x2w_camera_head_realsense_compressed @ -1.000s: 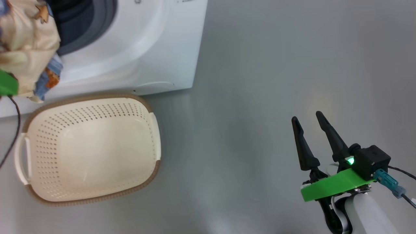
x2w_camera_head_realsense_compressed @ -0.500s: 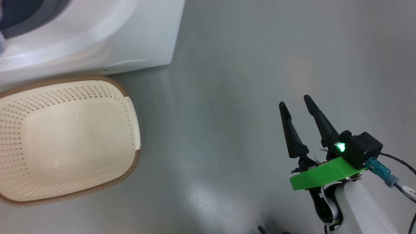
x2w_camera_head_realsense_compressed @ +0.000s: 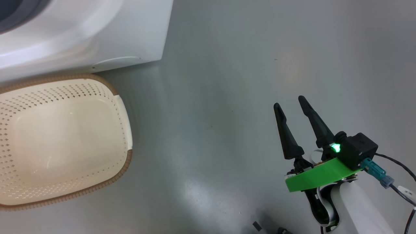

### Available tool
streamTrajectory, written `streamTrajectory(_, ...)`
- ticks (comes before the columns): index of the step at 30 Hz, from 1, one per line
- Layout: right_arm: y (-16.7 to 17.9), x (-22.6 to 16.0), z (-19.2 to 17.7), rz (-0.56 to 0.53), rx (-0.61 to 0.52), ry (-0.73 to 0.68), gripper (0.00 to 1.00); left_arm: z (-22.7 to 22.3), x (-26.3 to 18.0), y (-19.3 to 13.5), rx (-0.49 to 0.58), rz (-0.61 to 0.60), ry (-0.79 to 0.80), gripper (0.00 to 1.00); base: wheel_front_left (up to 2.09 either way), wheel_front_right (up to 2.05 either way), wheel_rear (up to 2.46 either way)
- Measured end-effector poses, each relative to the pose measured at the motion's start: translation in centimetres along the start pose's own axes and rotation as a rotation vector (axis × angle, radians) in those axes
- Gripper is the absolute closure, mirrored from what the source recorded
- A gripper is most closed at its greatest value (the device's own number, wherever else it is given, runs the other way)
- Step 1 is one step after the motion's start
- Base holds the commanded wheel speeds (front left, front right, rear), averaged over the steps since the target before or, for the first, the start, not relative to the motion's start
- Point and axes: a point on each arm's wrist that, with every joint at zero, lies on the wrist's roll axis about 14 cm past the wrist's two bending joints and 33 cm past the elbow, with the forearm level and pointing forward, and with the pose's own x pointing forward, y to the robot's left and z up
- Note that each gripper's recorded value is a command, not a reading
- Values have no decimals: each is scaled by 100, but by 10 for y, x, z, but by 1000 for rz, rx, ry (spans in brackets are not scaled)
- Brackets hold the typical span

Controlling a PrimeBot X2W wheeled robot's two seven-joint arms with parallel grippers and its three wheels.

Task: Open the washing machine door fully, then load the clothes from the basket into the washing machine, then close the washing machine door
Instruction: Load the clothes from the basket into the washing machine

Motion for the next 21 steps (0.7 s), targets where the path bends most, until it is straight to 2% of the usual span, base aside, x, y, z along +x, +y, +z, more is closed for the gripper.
streamTrajectory(16, 6, 0, 12, 15, 6, -33, 0, -10, -25, -4, -1, 7, 20, 0, 0, 0, 0)
streamTrajectory(21, 4, -2, 21, 17, -3, -57, 0, -20, -45, -7, -32, 19, 43, 0, 0, 0, 0)
